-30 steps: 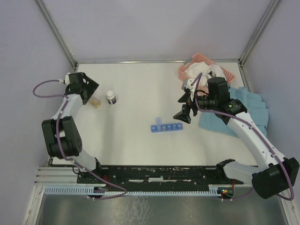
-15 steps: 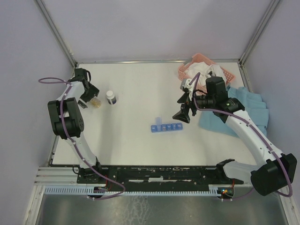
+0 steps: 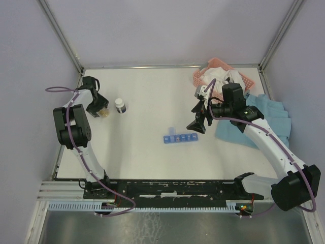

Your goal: Sort the pills into containers

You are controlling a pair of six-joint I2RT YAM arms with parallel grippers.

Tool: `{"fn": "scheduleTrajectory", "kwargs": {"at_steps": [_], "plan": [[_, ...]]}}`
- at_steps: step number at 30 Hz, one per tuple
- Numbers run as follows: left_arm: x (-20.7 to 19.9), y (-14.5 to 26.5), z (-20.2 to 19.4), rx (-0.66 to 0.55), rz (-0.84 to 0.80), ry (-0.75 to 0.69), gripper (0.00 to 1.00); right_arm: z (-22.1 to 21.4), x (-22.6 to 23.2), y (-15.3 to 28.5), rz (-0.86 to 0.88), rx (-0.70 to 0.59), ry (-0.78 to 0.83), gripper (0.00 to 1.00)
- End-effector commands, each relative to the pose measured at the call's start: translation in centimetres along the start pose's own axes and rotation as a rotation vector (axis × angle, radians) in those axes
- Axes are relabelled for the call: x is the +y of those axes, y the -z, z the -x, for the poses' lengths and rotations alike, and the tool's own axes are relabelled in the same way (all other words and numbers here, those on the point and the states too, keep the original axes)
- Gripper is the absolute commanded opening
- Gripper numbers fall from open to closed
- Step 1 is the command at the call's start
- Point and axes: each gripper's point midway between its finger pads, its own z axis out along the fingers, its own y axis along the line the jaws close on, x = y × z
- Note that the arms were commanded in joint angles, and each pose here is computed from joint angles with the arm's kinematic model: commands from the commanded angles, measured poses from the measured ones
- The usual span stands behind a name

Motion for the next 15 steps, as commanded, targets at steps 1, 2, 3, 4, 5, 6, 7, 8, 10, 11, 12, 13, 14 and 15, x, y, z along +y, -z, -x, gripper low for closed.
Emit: {"fn": "scheduleTrajectory", "kwargs": {"at_steps": [1,2,3,4,5,6,7,8,10,11,12,13,14,15], "plan": [[-0.7,-0.5,0.1,-0.01,-0.037,0.03,0.64,1.1,0.3,0.0,0.019,-0.041,0.046,1.0],[-0.7,-0.6,-0.1,-0.009,-0.042,0.031,0.63,1.2,0.3,0.1,0.019,-0.041,0.047,1.0],[-0.7,-0.7,-0.2,-0.008,-0.045,0.032,0.63,1.2,0.3,0.1,0.018,-0.041,0.05,1.0],[-0.8,-0.7,-0.3,-0.002,-0.048,0.029,0.63,1.3,0.3,0.2,0.017,-0.043,0.053,1.0],[-0.8,-0.9,-0.4,0.001,-0.047,0.026,0.63,1.3,0.3,0.2,0.015,-0.044,0.055,1.0],[-0.7,-0.9,-0.5,0.003,-0.044,0.021,0.63,1.3,0.4,0.2,0.018,-0.045,0.056,1.0],[-0.6,-1.0,-0.5,0.0,-0.041,0.017,0.63,1.3,0.4,0.2,0.017,-0.045,0.056,1.0],[-0.4,-1.0,-0.5,-0.002,-0.037,0.011,0.61,1.3,0.4,0.2,0.019,-0.045,0.056,1.0],[-0.3,-0.7,-0.3,-0.014,-0.043,-0.001,0.48,1.4,0.4,0.3,0.018,-0.046,0.057,1.0],[-0.4,-0.2,-0.1,-0.022,-0.057,-0.004,0.4,1.3,0.4,0.3,0.017,-0.046,0.056,1.0],[-0.6,0.3,-0.1,-0.031,-0.075,-0.009,0.35,1.4,0.5,0.3,0.019,-0.048,0.057,1.0],[-0.7,1.2,0.1,-0.042,-0.098,-0.011,0.3,1.4,0.5,0.3,0.023,-0.049,0.056,1.0],[-0.8,2.1,0.1,-0.053,-0.119,-0.013,0.29,1.5,0.6,0.3,0.027,-0.051,0.056,1.0],[-1.1,3.3,0.4,-0.077,-0.157,-0.014,0.24,1.5,0.7,0.4,0.031,-0.054,0.054,1.0]]}}
